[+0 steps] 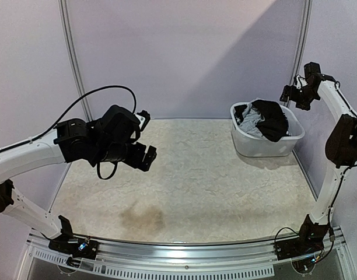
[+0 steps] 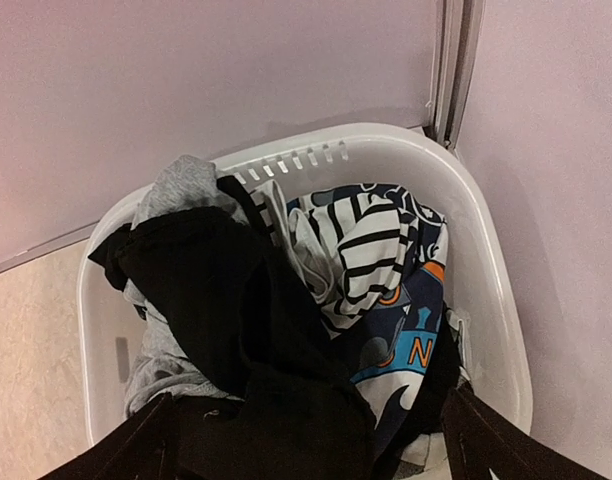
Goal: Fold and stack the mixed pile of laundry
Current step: Pick up the crumpled shirt from the bin.
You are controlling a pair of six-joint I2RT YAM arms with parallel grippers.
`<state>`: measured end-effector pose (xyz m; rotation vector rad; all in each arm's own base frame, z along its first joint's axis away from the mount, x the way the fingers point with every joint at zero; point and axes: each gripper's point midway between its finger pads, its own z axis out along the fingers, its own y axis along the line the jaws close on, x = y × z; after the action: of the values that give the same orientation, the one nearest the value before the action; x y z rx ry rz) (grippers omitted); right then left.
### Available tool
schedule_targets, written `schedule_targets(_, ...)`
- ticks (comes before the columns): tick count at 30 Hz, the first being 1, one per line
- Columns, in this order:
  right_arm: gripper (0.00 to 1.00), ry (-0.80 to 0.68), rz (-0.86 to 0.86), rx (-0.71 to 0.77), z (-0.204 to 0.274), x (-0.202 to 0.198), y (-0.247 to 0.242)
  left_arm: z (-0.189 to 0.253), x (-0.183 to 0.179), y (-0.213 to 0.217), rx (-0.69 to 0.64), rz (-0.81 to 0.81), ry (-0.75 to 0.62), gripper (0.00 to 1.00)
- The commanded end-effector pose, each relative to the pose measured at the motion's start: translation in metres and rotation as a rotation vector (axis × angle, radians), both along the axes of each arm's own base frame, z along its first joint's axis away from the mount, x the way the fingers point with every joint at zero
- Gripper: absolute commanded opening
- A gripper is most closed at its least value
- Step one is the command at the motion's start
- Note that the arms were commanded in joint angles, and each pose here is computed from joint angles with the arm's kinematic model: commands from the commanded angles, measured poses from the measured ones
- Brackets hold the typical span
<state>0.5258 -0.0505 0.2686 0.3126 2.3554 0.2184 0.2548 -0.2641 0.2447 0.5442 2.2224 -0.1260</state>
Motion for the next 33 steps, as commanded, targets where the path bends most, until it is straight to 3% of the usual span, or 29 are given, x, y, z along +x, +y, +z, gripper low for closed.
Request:
schedule_targets(1,0.90,0.037,0.007,0.033,-0.029,0.023,0.006,0.007,0.007,0.000,-0.026,0.024,-0.008,0.99)
schedule_targets(6,0.85,0.060,-0.004,0.040,-0.045,0.036,0.003,0.006,0.005,0.004,-0.019,0.036,-0.003,1.00)
schedule_targets(12,0.72,0.081,0.014,0.062,-0.064,0.045,0.009,0.003,0.006,0.006,-0.017,0.051,-0.004,1.00)
schedule_targets(25,0.04,0.038,0.034,0.099,-0.058,0.059,0.016,0.000,0.014,-0.008,-0.015,0.038,-0.004,1.00)
schedule_targets(33,0.00,-0.039,0.036,0.065,-0.019,0.055,0.014,0.005,0.016,-0.015,-0.028,0.021,-0.012,1.00)
